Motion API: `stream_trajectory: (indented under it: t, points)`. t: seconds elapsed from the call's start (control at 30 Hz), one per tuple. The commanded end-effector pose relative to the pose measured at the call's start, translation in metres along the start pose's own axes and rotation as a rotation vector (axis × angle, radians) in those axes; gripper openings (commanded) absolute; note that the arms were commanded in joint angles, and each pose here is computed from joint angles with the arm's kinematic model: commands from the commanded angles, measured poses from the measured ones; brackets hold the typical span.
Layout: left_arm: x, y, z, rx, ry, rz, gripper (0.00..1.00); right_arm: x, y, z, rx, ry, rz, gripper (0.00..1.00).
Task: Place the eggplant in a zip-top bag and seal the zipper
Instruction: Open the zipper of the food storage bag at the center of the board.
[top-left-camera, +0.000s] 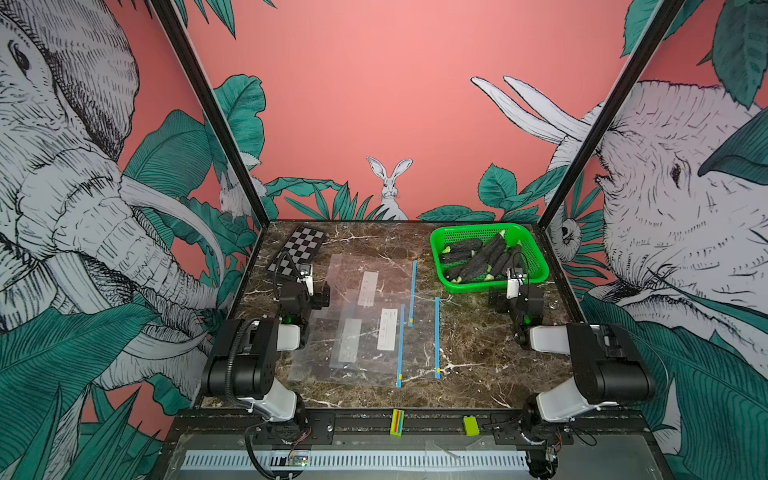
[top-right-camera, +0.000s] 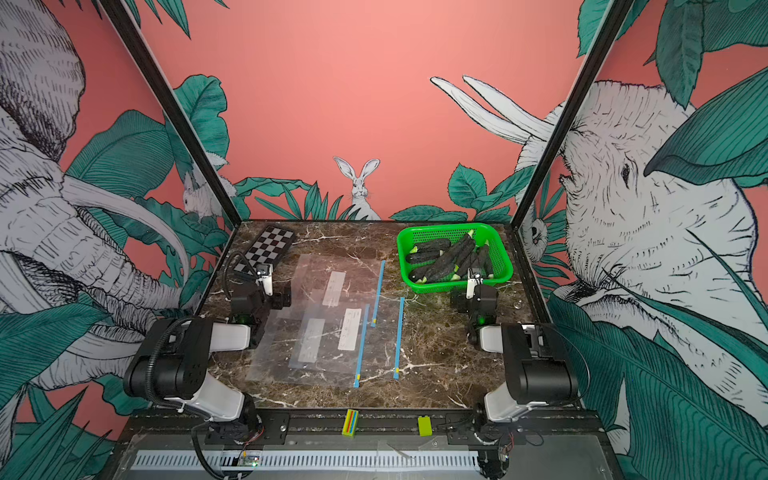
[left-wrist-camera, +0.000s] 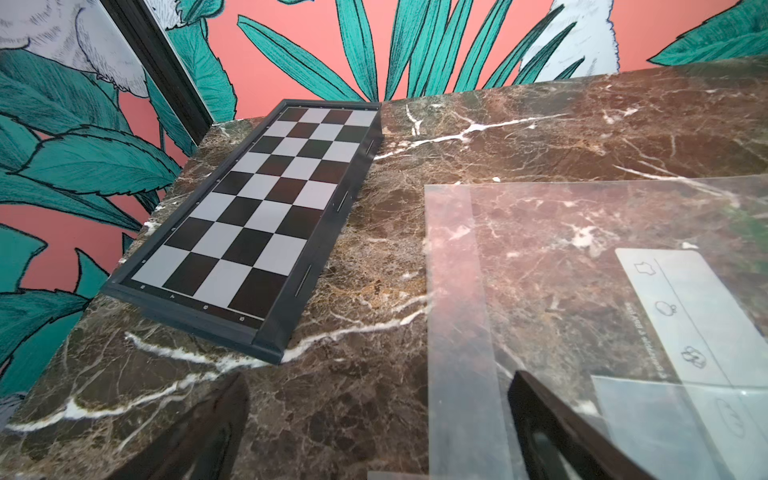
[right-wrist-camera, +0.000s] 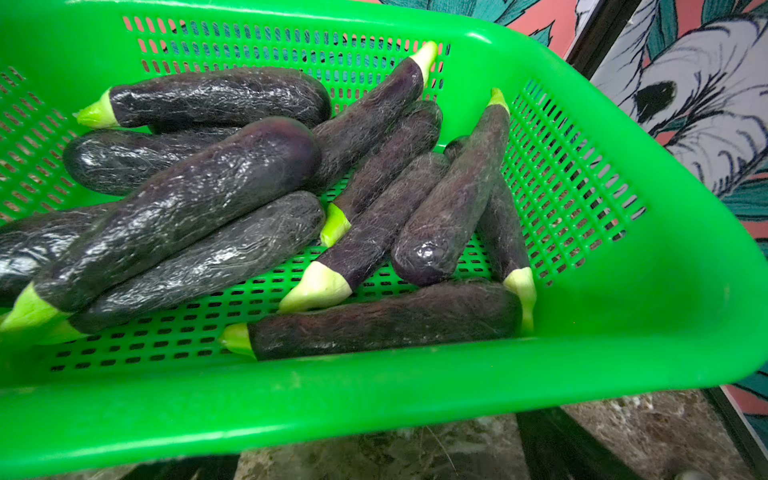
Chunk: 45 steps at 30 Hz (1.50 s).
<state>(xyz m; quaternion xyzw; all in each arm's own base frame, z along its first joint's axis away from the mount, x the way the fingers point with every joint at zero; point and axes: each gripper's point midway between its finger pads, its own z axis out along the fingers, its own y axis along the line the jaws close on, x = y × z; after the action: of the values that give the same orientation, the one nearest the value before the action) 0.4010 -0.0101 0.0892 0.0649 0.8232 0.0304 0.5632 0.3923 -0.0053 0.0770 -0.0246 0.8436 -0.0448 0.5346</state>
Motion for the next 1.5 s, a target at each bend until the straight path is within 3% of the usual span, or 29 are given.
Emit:
stream_trajectory:
  t: [0.0,1.47]
  points:
    - [-0.007,-0.001,0.002,0.003,-0.011,0.011,0.99,-0.015,-0.001,-0.001,0.001,-0.050,0.000,0.98]
    - [-0.018,0.008,-0.006,-0.039,-0.017,-0.002,0.99,-0.018,-0.002,-0.003,0.005,-0.069,0.005,0.98]
